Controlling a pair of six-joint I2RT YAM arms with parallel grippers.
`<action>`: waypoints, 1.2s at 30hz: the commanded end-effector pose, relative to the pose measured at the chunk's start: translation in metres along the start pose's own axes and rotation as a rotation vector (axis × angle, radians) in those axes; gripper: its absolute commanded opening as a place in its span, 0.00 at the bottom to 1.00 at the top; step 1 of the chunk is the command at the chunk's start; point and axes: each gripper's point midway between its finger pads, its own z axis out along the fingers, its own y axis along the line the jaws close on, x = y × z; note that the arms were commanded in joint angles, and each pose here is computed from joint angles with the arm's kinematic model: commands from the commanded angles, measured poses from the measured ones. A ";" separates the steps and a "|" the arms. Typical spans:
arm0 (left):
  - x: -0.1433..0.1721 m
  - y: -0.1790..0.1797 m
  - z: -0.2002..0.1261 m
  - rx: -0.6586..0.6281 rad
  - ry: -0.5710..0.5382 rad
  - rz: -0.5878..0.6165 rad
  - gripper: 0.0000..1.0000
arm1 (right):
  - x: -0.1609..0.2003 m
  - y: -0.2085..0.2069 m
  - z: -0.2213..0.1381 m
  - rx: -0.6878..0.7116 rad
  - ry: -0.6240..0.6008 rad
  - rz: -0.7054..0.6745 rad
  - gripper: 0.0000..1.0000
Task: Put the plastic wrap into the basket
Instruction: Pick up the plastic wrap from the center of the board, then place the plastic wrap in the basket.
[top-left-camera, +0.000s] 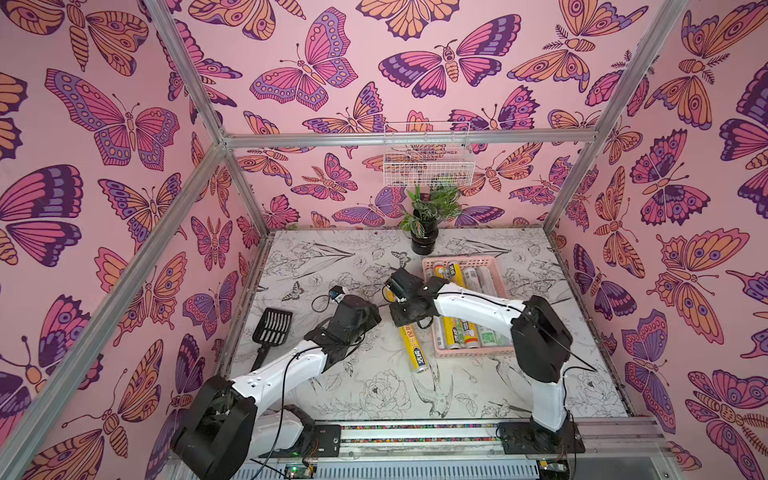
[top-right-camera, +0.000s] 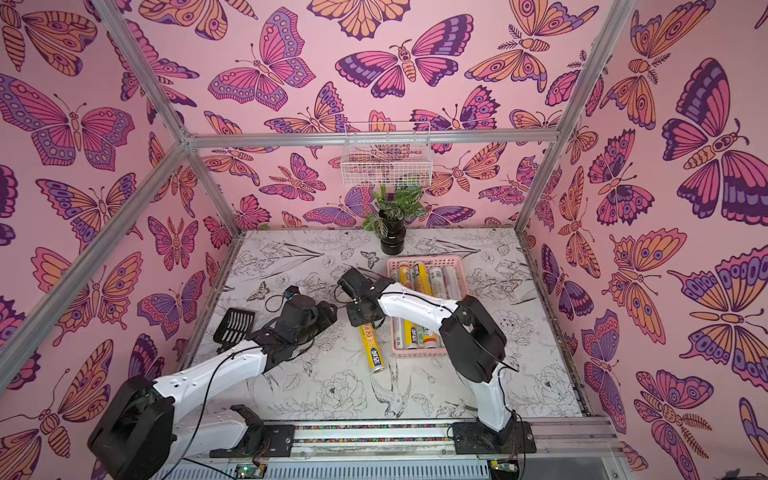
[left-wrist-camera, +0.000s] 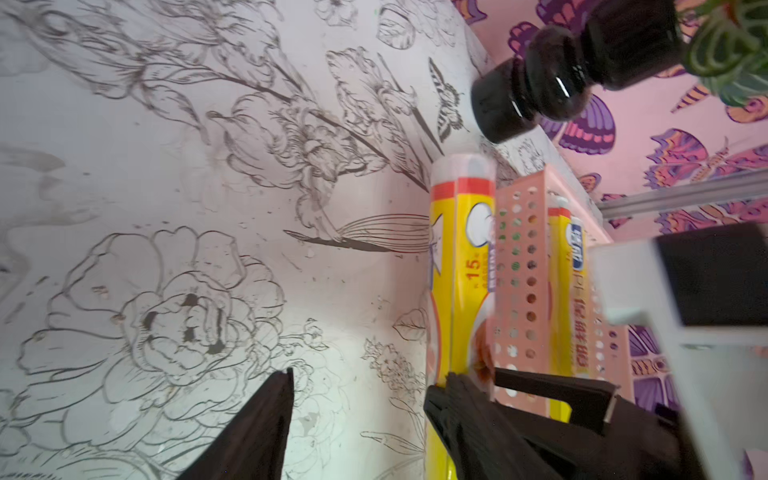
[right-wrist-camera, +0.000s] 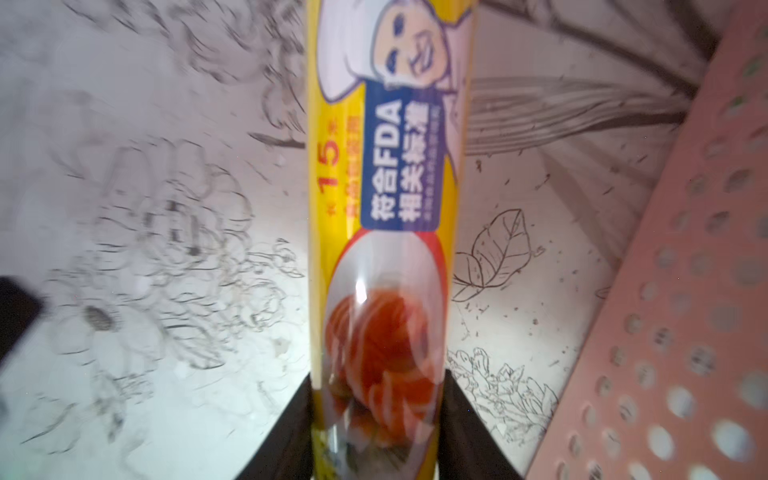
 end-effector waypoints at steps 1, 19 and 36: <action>-0.007 -0.045 -0.008 0.172 0.023 0.099 0.66 | -0.031 0.002 -0.045 -0.056 -0.157 0.046 0.30; 0.037 -0.186 0.012 0.588 0.243 0.298 0.71 | -0.019 -0.151 -0.156 0.113 -0.352 0.253 0.28; 0.108 -0.247 0.064 0.585 0.466 0.422 0.75 | 0.011 -0.244 -0.140 0.209 -0.182 0.308 0.28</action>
